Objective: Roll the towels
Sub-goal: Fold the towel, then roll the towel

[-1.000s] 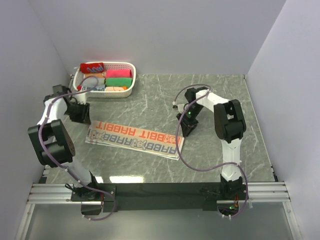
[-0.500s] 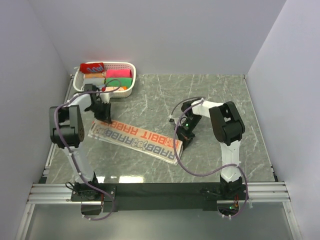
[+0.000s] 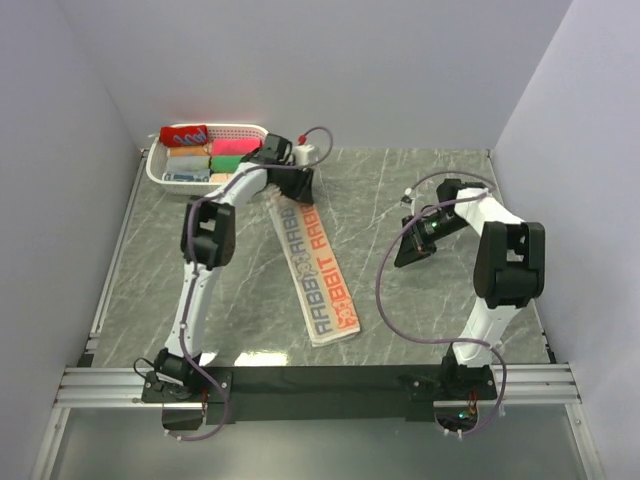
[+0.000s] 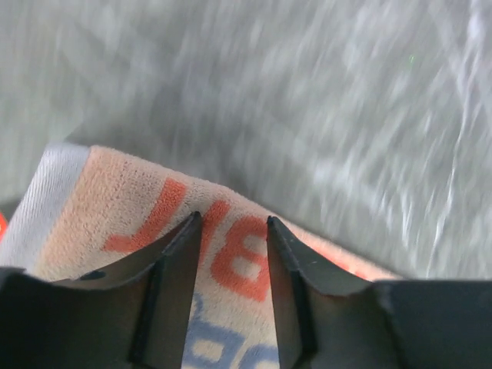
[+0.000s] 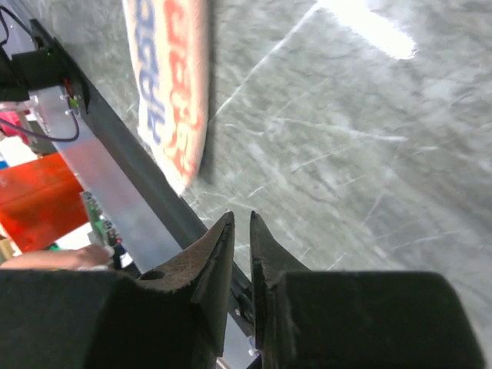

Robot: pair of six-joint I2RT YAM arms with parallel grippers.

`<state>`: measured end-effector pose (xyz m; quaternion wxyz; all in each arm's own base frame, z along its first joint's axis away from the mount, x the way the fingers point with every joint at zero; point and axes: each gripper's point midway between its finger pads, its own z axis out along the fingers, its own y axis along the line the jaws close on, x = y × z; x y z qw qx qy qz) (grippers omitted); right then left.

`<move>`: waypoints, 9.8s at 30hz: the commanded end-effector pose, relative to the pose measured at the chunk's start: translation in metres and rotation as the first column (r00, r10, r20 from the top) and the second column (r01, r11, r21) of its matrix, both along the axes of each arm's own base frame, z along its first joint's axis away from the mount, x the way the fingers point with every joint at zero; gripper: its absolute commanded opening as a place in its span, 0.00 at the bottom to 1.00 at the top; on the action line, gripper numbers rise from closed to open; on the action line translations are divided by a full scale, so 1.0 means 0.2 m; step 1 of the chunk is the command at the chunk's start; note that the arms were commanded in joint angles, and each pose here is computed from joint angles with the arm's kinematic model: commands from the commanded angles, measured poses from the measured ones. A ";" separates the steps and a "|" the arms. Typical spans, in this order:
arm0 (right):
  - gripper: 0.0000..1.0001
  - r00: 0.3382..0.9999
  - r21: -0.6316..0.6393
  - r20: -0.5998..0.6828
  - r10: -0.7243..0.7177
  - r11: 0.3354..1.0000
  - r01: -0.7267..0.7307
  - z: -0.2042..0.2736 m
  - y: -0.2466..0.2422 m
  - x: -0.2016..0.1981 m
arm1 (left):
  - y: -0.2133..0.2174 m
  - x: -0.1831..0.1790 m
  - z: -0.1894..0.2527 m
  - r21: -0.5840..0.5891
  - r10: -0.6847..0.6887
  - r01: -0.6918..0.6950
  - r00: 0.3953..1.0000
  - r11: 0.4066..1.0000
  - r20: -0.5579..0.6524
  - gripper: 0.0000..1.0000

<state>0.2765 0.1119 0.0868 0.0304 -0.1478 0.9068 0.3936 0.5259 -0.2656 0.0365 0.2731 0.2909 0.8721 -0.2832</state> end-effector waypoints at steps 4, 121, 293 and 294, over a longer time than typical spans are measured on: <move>0.22 0.996 0.025 0.064 0.056 0.998 -0.058 0.05 0.12 -0.08 | -0.12 0.23 0.36 -0.186 0.000 0.033 0.985 0.982 0.174 0.51; 0.34 0.958 0.064 0.154 0.242 0.965 -0.254 0.04 0.84 0.11 | -0.05 -2.04 0.17 0.166 -0.873 0.858 0.485 0.487 0.054 0.01; 0.18 0.973 0.009 0.037 0.226 0.974 -0.227 -0.28 1.01 0.04 | 0.00 -1.25 0.27 0.082 -0.640 0.638 0.744 0.766 0.193 0.01; 0.19 0.971 0.010 0.073 0.229 0.973 -0.230 -0.24 1.03 0.09 | 0.00 -1.23 0.27 0.088 -0.640 0.637 0.742 0.766 0.199 0.01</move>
